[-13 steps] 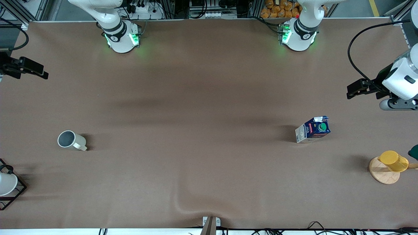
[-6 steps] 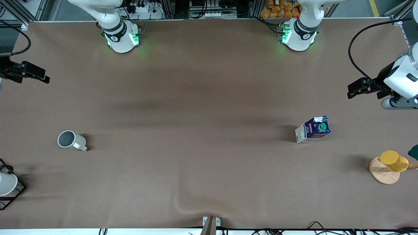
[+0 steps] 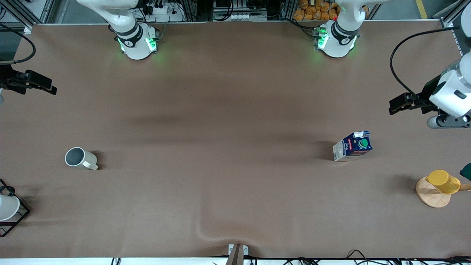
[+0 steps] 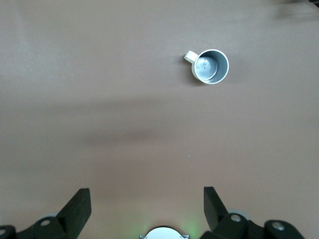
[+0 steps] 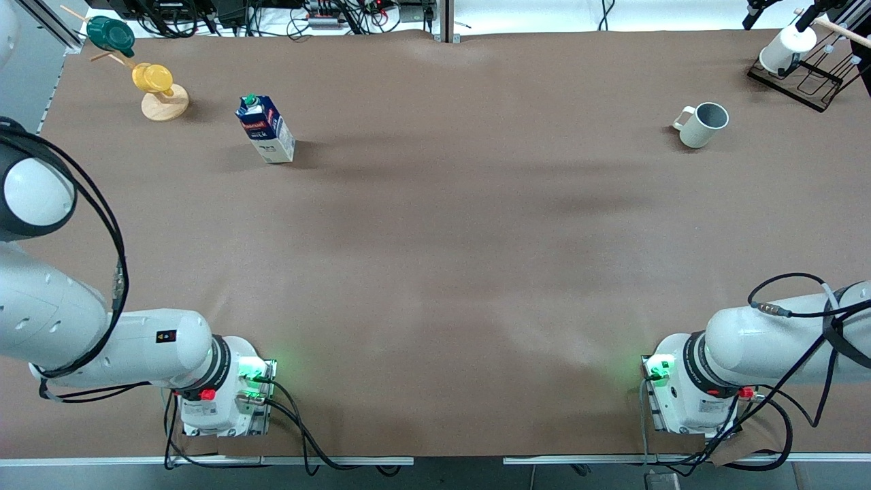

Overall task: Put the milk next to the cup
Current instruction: 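Lower the left gripper onto the milk carton while the right gripper reaches the mug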

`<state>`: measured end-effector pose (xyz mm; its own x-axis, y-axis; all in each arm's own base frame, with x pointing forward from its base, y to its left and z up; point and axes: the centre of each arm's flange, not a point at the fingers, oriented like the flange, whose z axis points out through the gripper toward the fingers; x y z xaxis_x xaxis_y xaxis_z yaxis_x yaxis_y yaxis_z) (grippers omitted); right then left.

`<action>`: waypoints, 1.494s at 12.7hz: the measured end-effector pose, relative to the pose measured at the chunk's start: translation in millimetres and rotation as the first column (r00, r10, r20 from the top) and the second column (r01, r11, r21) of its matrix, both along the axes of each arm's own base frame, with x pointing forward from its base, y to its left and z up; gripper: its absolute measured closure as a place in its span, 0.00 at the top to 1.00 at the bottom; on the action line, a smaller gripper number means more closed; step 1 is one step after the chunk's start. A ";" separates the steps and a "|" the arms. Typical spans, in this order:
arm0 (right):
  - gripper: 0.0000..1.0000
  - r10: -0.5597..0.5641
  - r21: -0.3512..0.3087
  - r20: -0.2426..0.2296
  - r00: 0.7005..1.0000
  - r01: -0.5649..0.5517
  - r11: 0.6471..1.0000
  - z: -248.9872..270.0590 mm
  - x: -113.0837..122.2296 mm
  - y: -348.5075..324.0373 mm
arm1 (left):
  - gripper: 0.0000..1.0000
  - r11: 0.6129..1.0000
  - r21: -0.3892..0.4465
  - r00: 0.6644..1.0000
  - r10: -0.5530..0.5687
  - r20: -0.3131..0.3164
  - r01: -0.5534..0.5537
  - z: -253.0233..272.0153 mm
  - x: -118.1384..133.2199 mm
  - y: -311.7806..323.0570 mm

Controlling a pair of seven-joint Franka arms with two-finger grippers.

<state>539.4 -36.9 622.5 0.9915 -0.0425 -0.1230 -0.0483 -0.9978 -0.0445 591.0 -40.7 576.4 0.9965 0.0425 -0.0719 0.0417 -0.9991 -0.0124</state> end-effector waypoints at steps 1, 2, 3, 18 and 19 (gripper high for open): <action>1.00 0.000 0.000 -0.002 1.000 0.000 1.000 -1.2 0.3 -0.1 | 1.00 1.000 -0.002 1.000 0.005 -0.014 -0.005 -13.9 6.3 0.3; 1.00 -0.001 0.000 -0.003 1.000 0.001 1.000 -3.2 0.9 -0.4 | 1.00 1.000 -0.005 1.000 0.012 -0.026 -0.012 -30.5 14.5 0.7; 1.00 -0.002 0.000 -0.002 1.000 0.002 1.000 -7.2 2.1 -1.1 | 1.00 1.000 -0.009 0.999 0.022 -0.032 -0.023 -47.6 23.5 1.0; 1.00 -0.056 -0.150 -0.075 0.996 0.044 0.988 -277.7 105.3 -123.7 | 1.00 0.990 0.009 0.978 0.143 -0.151 -0.143 -223.5 71.6 -27.2; 1.00 -0.017 -0.141 -0.062 0.998 0.008 0.990 -283.1 103.5 -139.7 | 1.00 0.991 0.030 0.978 0.136 -0.156 -0.133 -224.9 70.2 -25.7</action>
